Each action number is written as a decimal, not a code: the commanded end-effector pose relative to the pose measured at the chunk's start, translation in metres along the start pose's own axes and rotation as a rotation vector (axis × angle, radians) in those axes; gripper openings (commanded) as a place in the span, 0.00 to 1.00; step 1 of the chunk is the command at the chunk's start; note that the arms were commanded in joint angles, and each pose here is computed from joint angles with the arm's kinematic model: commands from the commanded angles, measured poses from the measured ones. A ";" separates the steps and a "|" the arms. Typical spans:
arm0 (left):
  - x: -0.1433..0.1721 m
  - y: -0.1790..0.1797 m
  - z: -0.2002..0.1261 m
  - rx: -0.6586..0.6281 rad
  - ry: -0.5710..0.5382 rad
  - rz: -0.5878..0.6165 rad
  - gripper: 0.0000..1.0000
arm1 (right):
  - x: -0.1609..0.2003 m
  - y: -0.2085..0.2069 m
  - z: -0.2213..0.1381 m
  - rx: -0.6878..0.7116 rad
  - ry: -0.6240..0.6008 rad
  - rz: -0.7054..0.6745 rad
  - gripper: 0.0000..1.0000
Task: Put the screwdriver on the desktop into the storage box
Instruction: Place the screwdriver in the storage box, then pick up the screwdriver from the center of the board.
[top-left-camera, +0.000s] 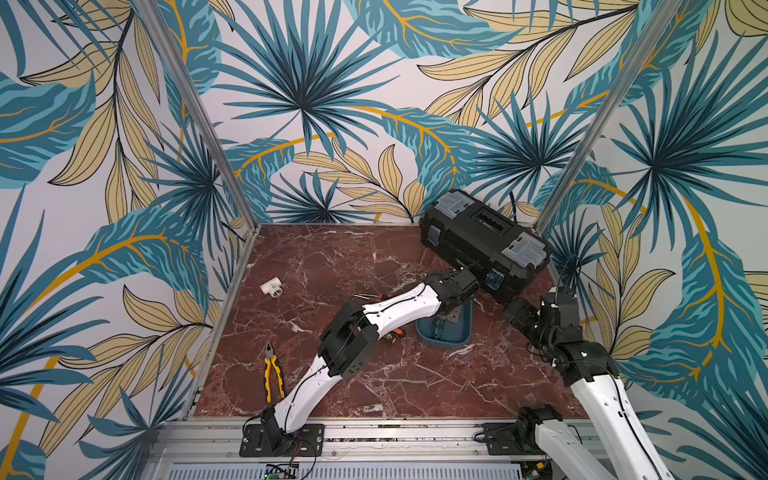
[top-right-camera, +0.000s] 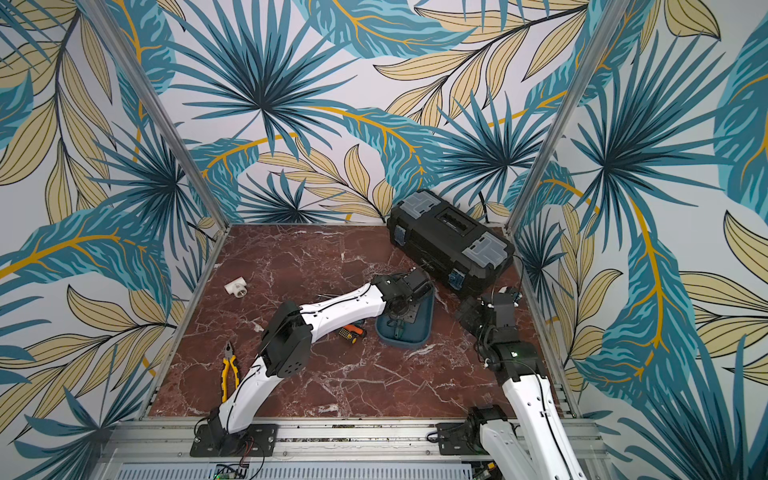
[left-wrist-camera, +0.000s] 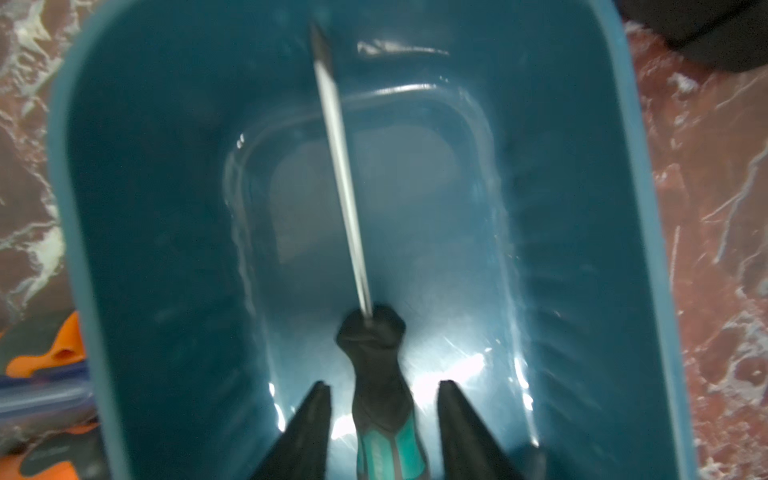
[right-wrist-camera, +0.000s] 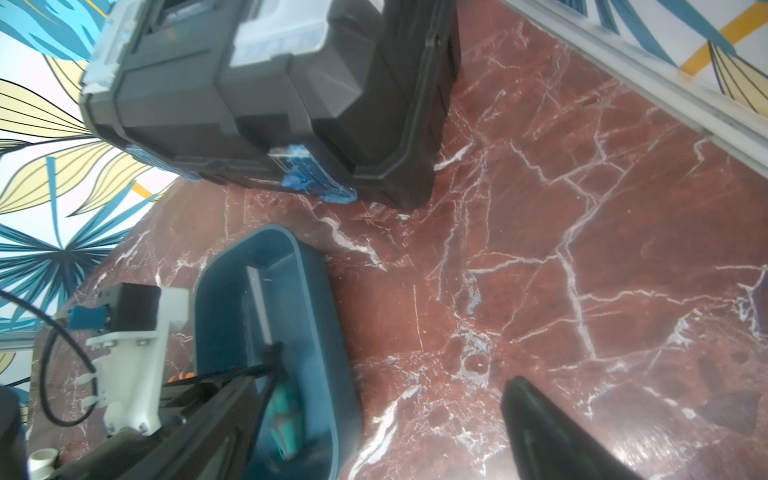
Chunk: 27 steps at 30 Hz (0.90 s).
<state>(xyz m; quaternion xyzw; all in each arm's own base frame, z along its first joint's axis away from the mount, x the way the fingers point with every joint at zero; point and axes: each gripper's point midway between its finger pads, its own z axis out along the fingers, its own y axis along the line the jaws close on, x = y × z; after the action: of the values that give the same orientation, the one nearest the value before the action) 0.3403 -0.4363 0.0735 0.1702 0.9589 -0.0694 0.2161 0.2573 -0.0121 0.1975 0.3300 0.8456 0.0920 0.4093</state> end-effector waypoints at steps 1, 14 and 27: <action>-0.015 -0.005 -0.009 0.019 -0.050 -0.009 0.56 | -0.004 0.002 -0.006 0.004 0.000 -0.042 0.97; -0.085 0.098 -0.158 0.023 -0.538 -0.350 0.59 | -0.010 0.075 -0.021 -0.172 0.028 -0.356 0.89; 0.089 0.309 -0.177 -0.347 -0.472 -0.942 0.56 | 0.165 0.238 0.003 -0.477 0.418 -1.029 0.84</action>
<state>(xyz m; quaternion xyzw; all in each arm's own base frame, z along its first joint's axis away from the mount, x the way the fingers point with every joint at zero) 0.3341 -0.1228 0.1885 -0.2583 0.8756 -0.0610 0.4037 0.3085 0.2447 0.2170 -0.1948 0.9152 0.1256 0.3298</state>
